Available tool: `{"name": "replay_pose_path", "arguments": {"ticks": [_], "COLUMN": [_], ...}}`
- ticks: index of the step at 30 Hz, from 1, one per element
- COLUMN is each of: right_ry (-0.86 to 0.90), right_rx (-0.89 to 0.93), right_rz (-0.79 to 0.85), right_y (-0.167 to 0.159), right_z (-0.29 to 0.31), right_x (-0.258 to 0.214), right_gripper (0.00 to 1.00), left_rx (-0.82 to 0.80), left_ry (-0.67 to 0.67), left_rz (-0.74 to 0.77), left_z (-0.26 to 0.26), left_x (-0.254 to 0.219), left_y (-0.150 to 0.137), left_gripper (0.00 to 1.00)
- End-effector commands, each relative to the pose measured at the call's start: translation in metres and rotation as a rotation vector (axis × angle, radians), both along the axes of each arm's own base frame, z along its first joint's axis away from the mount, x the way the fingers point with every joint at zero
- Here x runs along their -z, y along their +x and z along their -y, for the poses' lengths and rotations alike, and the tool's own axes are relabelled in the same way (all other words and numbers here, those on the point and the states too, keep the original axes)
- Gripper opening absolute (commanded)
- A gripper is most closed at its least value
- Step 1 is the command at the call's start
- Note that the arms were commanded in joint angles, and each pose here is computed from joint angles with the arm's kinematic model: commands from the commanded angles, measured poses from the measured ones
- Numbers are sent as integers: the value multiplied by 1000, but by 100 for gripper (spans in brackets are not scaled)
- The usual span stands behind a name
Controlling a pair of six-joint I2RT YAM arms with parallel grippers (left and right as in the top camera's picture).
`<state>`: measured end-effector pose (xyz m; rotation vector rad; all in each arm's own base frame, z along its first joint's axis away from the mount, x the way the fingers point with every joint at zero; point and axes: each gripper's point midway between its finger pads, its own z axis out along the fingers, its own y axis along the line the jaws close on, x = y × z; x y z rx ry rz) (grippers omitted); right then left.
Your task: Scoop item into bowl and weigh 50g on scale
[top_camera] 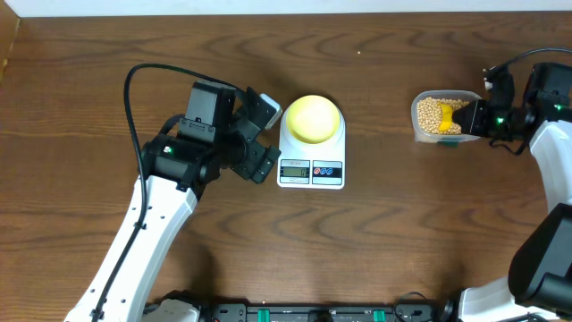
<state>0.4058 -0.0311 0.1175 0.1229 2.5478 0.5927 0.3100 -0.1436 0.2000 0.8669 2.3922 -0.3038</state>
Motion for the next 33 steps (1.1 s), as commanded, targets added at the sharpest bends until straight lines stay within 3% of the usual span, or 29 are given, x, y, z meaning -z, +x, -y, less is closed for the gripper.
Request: {"name": "replay_pose_path", "arguments": {"ticks": [1,20,33], "right_ry": [44,133,312], "right_rx": [-28,31,40], "right_rz": [-9,-32,53], "right_y": [1,-3,-5], "right_z": [-6,17,28], "right_x": [10,19,-5], "right_gripper": [1,1,1], "left_rx": [22,22,22], "left_ry": [-2,-2,-2], "left_rz": [-7,-7,-7], "left_z": [1,1,1], "left_x": [3,3,3], "left_y": [-4,-4,-4], "left_gripper": [89,89,89]}}
